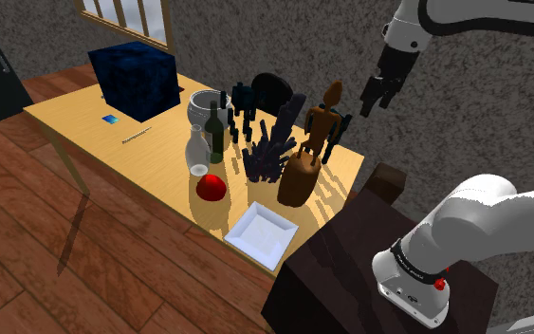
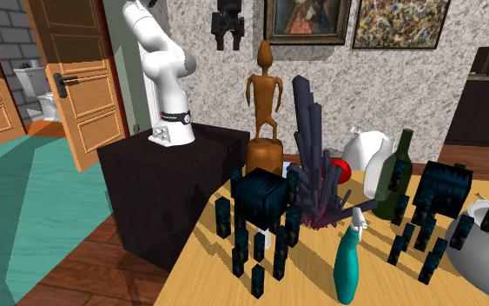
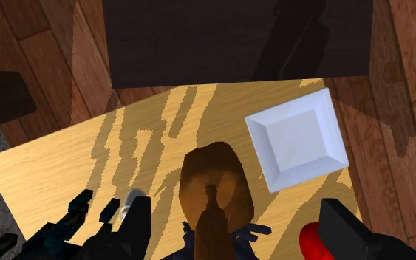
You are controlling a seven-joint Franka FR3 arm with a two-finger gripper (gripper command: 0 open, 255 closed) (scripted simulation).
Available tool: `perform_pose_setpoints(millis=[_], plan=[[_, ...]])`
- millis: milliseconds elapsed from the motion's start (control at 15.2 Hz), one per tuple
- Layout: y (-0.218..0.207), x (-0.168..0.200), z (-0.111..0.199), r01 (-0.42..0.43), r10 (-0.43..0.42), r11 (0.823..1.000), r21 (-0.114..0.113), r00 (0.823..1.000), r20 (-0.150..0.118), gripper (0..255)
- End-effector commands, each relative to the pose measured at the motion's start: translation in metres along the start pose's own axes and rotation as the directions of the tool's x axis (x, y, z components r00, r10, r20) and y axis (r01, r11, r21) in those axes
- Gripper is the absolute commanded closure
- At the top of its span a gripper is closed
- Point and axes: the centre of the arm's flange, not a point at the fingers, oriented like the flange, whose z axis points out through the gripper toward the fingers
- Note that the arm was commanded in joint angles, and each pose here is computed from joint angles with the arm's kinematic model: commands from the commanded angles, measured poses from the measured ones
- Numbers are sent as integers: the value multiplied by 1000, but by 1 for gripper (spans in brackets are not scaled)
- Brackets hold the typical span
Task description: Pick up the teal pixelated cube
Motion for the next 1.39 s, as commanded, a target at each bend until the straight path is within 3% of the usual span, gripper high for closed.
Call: perform_pose_setpoints(millis=[0,1320], plan=[[15,12,19,-9,9,1000,-1,1000,-10,0],[172,138,178,-107,106,994,-3,990,-94,0]])
